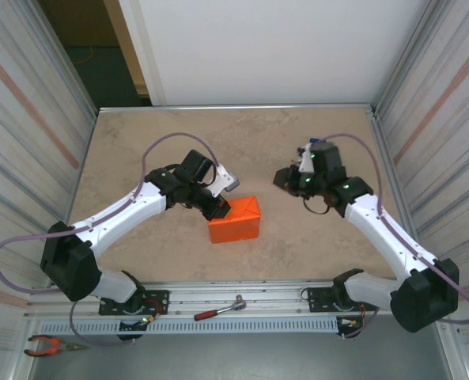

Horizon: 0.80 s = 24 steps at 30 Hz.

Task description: Wrap the gift box in paper

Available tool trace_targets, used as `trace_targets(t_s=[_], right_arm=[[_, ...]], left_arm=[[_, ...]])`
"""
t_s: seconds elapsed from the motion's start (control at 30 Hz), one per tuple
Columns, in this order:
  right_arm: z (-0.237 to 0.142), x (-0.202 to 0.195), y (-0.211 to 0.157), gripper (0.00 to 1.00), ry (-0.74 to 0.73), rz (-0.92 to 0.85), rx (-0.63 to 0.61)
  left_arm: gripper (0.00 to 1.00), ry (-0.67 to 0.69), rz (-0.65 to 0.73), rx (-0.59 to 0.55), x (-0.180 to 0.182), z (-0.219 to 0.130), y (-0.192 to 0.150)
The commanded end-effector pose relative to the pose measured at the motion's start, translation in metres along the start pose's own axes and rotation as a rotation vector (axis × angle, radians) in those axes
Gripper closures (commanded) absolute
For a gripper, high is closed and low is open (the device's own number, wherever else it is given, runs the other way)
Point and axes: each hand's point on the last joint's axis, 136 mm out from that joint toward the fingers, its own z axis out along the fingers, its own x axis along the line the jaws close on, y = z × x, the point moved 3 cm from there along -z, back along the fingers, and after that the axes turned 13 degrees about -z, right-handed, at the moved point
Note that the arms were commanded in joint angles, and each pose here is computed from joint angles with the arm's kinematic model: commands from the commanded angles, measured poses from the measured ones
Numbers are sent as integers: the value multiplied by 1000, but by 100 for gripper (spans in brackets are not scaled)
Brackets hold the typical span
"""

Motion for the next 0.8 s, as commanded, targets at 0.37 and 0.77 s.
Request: trace_targets(t_s=[0.37, 0.77], right_arm=[[-36, -160, 85, 51, -226, 289, -226], [15, -214, 108, 56, -79, 345, -183]], left_arm=[[100, 63, -41, 157, 18, 25, -36], [100, 50, -51, 177, 18, 30, -40]])
